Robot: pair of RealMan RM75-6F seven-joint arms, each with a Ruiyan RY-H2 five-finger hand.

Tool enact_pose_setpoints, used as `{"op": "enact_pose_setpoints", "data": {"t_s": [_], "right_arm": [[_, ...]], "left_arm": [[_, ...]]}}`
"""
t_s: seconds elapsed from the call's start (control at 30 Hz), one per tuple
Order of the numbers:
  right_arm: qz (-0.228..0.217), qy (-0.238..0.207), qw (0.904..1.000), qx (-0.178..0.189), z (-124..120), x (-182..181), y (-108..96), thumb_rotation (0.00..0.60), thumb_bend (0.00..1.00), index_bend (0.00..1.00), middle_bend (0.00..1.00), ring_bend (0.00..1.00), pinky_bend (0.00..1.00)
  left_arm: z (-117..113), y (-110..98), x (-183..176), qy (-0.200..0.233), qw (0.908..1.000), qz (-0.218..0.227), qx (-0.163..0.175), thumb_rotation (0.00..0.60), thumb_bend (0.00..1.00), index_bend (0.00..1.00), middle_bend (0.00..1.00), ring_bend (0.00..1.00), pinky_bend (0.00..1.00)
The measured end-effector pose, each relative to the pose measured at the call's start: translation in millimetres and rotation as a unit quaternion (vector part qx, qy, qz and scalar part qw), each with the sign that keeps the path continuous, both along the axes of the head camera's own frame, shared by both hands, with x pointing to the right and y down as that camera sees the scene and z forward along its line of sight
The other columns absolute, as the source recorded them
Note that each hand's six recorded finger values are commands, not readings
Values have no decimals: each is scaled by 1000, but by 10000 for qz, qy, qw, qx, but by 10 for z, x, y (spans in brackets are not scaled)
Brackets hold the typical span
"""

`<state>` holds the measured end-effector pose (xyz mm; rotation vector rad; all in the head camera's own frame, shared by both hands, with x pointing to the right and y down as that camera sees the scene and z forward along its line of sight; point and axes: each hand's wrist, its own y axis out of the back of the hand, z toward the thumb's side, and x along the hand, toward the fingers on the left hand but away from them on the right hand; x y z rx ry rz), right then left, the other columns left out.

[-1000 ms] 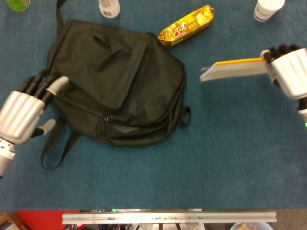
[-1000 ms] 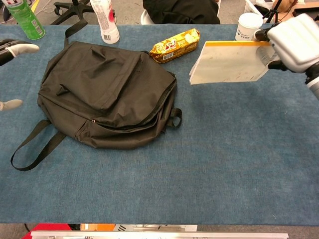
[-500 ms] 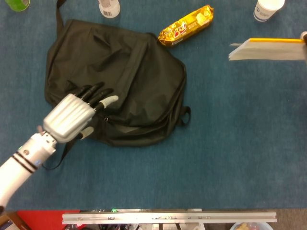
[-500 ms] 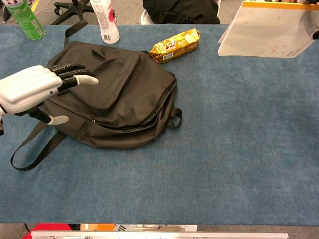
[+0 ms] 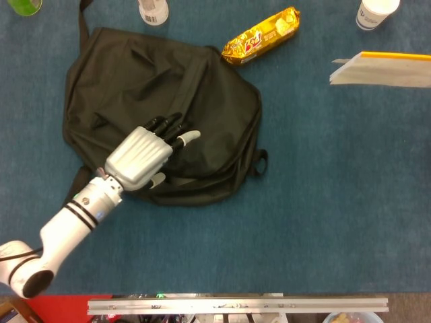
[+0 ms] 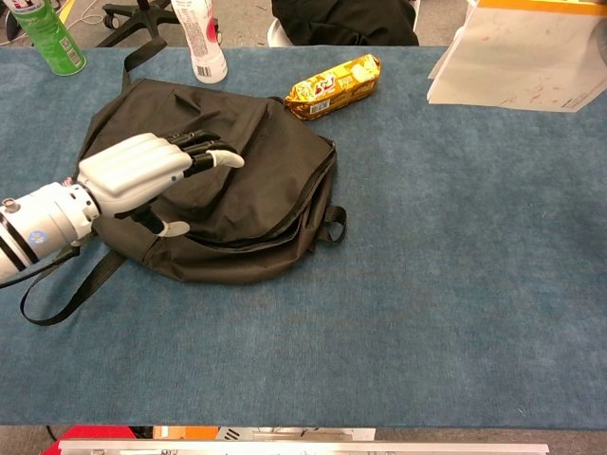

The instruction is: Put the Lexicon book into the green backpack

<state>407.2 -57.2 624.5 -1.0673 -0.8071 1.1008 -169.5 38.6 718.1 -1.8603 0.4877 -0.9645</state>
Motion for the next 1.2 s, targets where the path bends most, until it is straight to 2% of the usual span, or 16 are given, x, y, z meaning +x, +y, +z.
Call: {"op": "enact_pose_setpoints", "data": {"t_s": [0.43,0.73,1.2], "right_arm": [[36,-45,10000,-25,9,40,1,600,458,902,668,575,683],[99,-72,9999,-16,-10,102,11,600,458,903,668,575,683],[152,-136,9998,17,-24,151,8,600,456,903,668,575,683]], "left_arm": [[307,89,430,-333,9989,337,32,600,187,73,69,28,167],[433,126,568,-522,9977,411,-120,600,187,12,38,12,167],[432,-19,743,-207,9996,-99,-147,600,187,3,39,12,167]]}}
